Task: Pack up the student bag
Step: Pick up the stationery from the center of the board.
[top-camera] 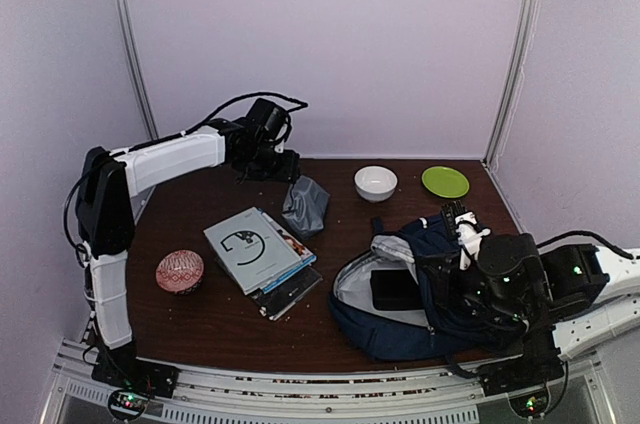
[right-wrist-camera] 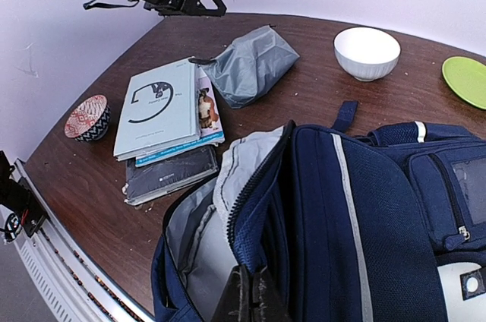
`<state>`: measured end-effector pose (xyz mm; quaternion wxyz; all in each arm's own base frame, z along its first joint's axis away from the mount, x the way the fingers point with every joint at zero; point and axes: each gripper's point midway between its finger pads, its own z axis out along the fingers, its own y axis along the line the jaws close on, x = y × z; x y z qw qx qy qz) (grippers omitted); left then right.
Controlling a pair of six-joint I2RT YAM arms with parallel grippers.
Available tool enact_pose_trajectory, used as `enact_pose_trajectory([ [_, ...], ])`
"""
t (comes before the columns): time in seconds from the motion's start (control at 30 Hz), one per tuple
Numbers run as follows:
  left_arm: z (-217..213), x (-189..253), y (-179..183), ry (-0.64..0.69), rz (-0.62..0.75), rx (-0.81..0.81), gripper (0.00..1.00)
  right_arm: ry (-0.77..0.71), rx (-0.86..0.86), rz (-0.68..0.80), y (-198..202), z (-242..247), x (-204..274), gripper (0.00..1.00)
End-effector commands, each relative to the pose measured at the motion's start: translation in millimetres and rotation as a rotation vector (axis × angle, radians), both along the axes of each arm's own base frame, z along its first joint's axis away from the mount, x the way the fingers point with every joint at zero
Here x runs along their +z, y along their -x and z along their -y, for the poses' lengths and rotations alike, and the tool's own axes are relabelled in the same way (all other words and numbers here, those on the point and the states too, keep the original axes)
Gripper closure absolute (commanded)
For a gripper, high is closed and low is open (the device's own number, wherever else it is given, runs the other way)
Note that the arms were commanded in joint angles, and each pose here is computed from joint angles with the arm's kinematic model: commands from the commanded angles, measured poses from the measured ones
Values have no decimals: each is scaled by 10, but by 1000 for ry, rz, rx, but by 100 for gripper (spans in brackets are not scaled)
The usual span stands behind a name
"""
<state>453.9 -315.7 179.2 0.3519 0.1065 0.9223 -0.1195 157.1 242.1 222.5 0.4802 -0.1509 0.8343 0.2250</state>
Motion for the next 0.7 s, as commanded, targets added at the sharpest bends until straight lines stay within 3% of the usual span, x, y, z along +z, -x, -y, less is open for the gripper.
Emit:
enact_pose_trajectory([
  [0.0,-57,-155,-140,30,-84,4,2,-52,-52,65,-86,57,364,100],
  [0.57,329,-844,-248,42,-220,-124,2,-20,-48,67,-99,-7,389,100],
  [0.67,361,-943,-218,48,-243,-143,8,-14,-51,71,-105,-7,402,100],
])
